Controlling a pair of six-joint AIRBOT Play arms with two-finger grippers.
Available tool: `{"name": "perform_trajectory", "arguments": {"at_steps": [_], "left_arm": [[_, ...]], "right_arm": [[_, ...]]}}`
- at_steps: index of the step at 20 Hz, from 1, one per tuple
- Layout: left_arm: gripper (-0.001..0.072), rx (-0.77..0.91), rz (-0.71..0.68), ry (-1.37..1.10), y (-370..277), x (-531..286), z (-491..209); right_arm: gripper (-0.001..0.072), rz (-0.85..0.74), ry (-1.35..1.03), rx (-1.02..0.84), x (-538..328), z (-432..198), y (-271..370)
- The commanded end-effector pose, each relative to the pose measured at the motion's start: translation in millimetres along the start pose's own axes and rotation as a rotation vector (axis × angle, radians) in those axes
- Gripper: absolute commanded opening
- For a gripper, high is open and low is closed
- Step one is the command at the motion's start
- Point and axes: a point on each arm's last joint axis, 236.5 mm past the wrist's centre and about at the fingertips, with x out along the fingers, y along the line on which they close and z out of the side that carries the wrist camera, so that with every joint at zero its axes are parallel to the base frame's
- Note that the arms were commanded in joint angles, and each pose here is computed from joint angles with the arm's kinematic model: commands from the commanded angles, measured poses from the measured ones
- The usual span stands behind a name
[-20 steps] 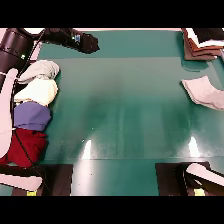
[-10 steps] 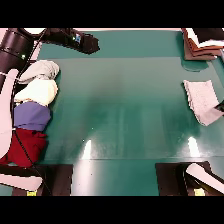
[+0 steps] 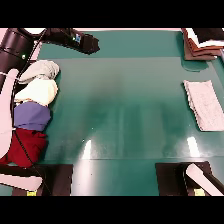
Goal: Fold the shirts.
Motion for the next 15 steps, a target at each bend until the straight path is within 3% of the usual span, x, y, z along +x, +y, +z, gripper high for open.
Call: {"name": "perform_trajectory", "arguments": {"at_steps": [1,3,4,7,8,15], "left_arm": [[0.0023,-0.003,0.000,-0.009,0.6,0.2,2.1],[0.0023,-0.004,0.000,-0.032,0.0,0.3,7.6],[0.0023,-0.004,0.001,-0.041,0.3,0.2,9.7],[0.0023,-0.004,0.007,-0.076,1.7,-0.3,17.8],[0.0023,-0.004,0.009,-0.089,2.3,-0.5,20.9],[0.0023,-0.004,0.022,-0.164,5.3,-2.8,38.7]], "right_arm": [[0.0550,0.222,-0.110,-0.153,-33.0,2.6,101.2],[0.0547,0.315,-0.136,-0.273,-47.3,-11.8,151.0],[0.0473,0.358,-0.147,-0.322,-54.0,-19.3,172.0],[0.0045,0.472,-0.157,-0.452,-71.9,-47.0,223.7],[0.0016,0.499,-0.148,-0.483,-75.5,-56.7,235.2],[0.0014,0.573,-0.109,-0.576,-86.5,-88.9,263.9]]}}
